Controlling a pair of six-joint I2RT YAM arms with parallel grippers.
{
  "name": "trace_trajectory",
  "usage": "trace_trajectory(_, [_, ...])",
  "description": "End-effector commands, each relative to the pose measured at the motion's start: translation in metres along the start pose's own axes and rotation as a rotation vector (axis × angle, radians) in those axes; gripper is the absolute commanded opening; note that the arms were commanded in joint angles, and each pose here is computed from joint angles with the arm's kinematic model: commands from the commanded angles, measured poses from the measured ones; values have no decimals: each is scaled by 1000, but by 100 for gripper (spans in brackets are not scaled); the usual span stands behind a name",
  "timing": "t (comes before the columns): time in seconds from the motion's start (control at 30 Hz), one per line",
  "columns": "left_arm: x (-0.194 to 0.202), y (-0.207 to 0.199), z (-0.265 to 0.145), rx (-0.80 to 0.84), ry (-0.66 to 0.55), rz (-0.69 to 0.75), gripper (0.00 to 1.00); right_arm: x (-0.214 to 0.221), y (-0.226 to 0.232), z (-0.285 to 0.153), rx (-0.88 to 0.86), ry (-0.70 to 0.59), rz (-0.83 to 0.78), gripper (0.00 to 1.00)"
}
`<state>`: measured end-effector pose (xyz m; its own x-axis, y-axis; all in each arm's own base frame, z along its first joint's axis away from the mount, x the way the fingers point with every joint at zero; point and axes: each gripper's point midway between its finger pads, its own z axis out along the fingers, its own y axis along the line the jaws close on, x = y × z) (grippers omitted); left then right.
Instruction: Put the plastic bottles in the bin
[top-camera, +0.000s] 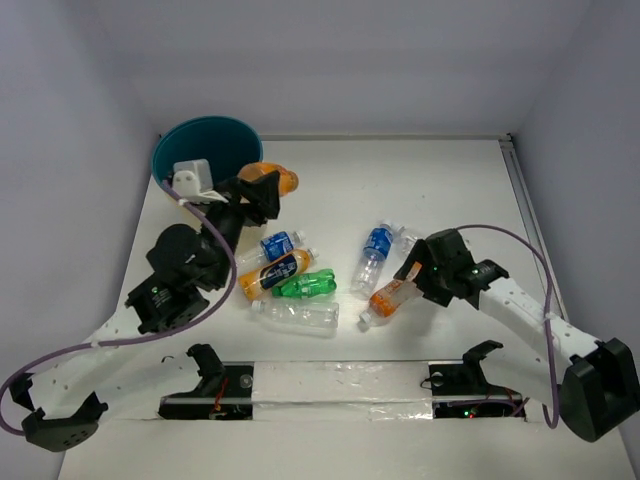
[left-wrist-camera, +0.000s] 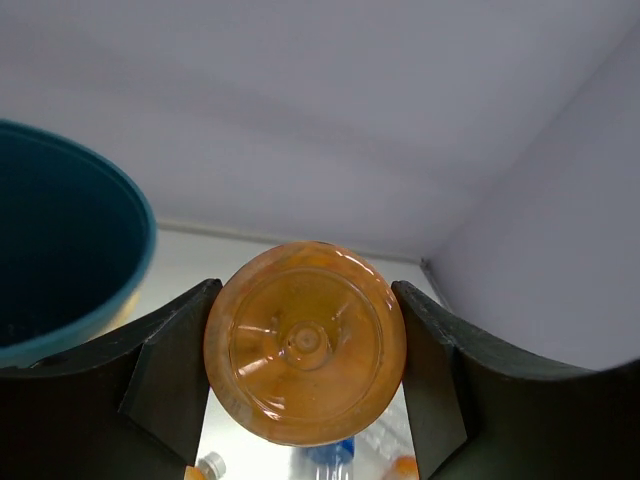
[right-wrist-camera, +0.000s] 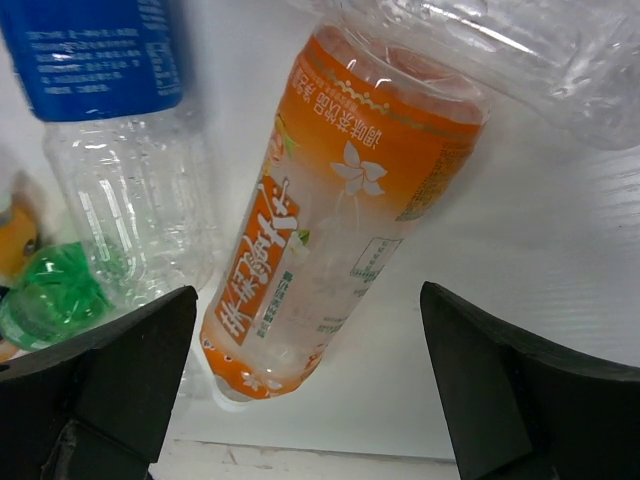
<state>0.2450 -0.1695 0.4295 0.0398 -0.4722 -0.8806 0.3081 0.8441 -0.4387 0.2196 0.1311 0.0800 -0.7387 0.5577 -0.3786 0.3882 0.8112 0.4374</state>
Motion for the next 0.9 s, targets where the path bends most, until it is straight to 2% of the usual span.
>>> trace_trajectory(0.0, [-71,18,-10,-108,-174,-38,41,4,4,13,8,13,10,99])
trace_trajectory(0.07, [-88,23,-7,-149,-212,-35,42,6,3,20,23,26,6,99])
trace_trajectory(0.23, [-98,40,13,-244,-232,30,42,10,1,37,47,47,-1,98])
trace_trajectory(0.3, [-102,55,22,-287,-234,64,42,12,-5,44,68,48,-3,93])
trace_trajectory(0.4, [-97,81,45,-350,-200,84,43,18,-4,51,57,69,10,87])
trace_trajectory(0.43, [-84,93,58,-371,-143,101,43,20,-2,51,50,73,1,86])
trace_trajectory(0.53, [-75,125,77,-400,-58,96,44,17,-1,45,42,57,-4,77])
trace_trajectory(0.6, [-77,132,80,-397,-63,94,45,14,-2,40,38,40,-6,68])
trace_trajectory(0.7, [-76,145,83,-421,-62,105,46,11,3,28,2,16,-17,64])
trace_trajectory(0.87, [-36,165,93,-460,36,125,48,7,18,-4,-65,-17,-48,63])
